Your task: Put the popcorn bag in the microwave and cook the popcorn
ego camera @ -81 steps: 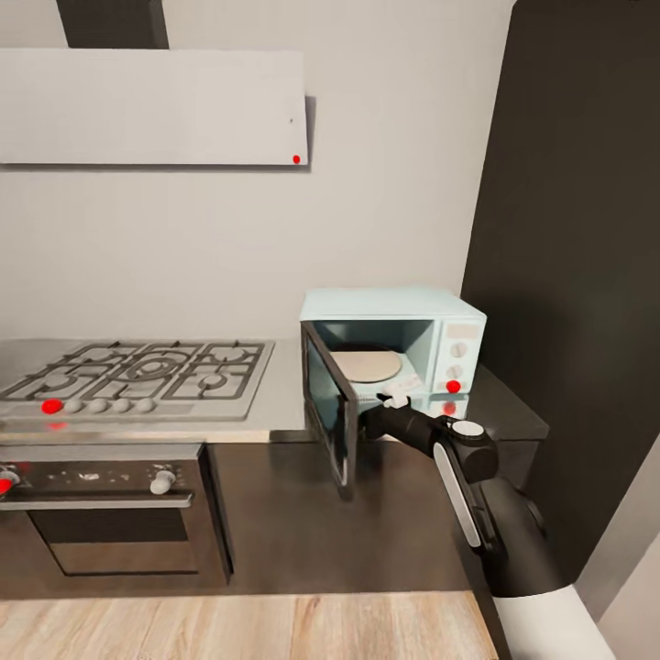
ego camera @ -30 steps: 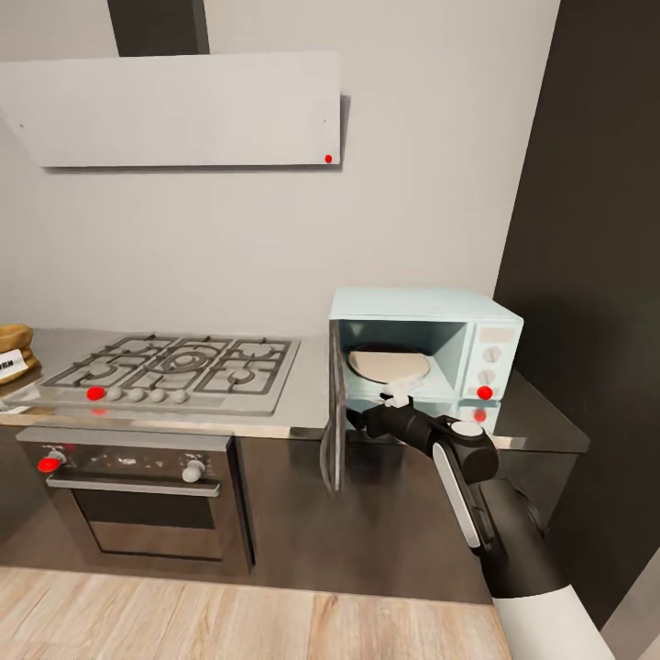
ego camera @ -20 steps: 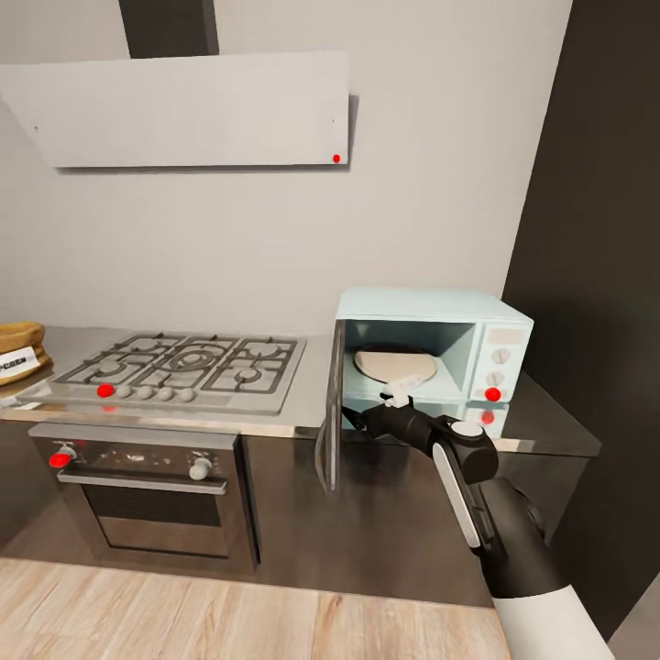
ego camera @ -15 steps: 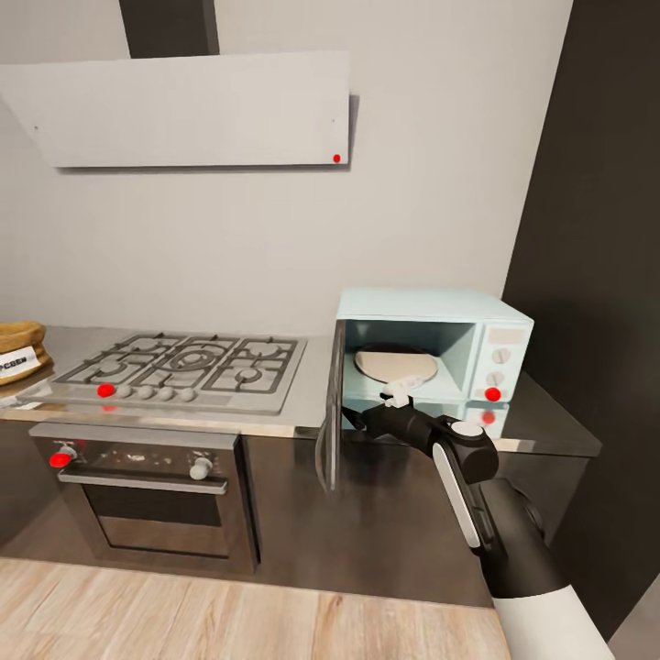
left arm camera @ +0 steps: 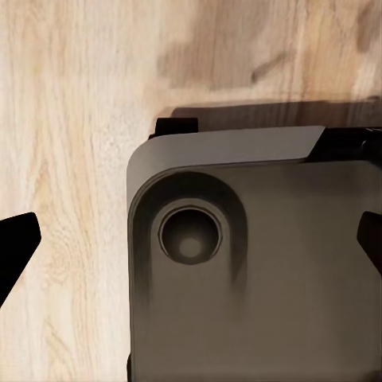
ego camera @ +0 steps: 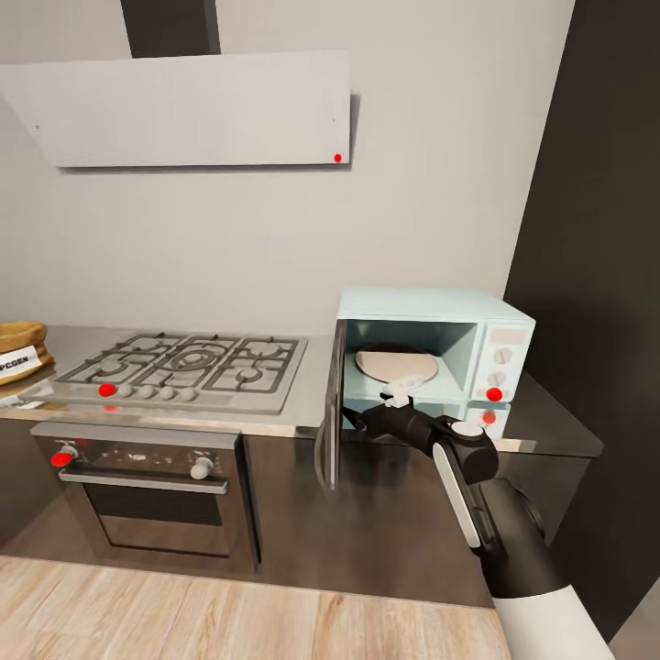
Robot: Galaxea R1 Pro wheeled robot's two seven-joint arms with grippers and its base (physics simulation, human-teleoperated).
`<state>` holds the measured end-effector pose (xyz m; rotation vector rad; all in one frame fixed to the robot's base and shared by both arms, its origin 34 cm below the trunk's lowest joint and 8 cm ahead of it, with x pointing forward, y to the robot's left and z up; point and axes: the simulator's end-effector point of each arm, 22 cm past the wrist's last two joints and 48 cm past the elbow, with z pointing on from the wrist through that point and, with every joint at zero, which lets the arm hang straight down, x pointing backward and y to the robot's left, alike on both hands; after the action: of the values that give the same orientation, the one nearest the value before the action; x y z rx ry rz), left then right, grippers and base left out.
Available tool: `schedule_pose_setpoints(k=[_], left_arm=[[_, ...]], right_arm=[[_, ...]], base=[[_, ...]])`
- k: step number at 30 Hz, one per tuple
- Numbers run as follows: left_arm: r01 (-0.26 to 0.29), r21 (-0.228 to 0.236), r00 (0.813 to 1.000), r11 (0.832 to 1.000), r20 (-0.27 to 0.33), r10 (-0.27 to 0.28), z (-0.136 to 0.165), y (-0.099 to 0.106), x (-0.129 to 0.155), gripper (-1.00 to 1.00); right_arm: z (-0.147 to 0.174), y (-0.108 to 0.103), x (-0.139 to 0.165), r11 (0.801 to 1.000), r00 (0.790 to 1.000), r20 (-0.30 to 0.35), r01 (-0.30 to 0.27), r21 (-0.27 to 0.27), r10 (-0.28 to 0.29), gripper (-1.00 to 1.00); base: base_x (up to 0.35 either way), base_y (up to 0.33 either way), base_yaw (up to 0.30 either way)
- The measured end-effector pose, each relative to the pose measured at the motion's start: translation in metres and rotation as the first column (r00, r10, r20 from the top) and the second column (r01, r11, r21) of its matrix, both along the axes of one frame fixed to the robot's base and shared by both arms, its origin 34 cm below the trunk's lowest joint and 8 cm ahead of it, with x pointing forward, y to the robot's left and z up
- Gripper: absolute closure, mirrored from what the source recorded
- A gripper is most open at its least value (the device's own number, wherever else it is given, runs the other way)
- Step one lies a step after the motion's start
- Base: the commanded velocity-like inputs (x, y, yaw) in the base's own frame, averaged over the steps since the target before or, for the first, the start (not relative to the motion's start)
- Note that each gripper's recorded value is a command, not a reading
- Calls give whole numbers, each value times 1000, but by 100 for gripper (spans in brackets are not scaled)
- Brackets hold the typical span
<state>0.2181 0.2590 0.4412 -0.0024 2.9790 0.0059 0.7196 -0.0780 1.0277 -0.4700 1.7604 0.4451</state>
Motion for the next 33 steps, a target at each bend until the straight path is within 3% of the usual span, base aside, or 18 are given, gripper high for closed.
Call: schedule_pose_setpoints(k=[17, 19, 22, 25, 27, 33], left_arm=[[3, 0, 1000, 1000, 1, -3, 0, 0, 0, -100], [4, 0, 1000, 1000, 1, -4, 0, 0, 0, -100], [5, 0, 1000, 1000, 0, -5, 0, 0, 0, -100], [4, 0, 1000, 1000, 0, -4, 0, 0, 0, -100], [2, 0, 1000, 1000, 0, -2, 0, 0, 0, -100], [-1, 0, 1000, 1000, 2, 1, 0, 0, 1, -100]], right_arm=[[0, -5, 2, 1000, 1000, 5, 9, -2, -9, -100], [2, -18, 6, 999, 999, 9, 32, 5, -32, -100], [2, -55, 14, 995, 995, 0, 97, 35, -97, -100], [-6, -64, 12, 993, 994, -13, 112, 46, -112, -100], [-14, -64, 8, 993, 994, -23, 112, 47, -111, -100], [-123, -65, -61, 992, 991, -66, 120, 41, -118, -100]], base=[[-16, -64, 0], [-194, -238, 0], [-257, -246, 0], [-281, -230, 0], [-310, -179, 0], [-287, -101, 0]])
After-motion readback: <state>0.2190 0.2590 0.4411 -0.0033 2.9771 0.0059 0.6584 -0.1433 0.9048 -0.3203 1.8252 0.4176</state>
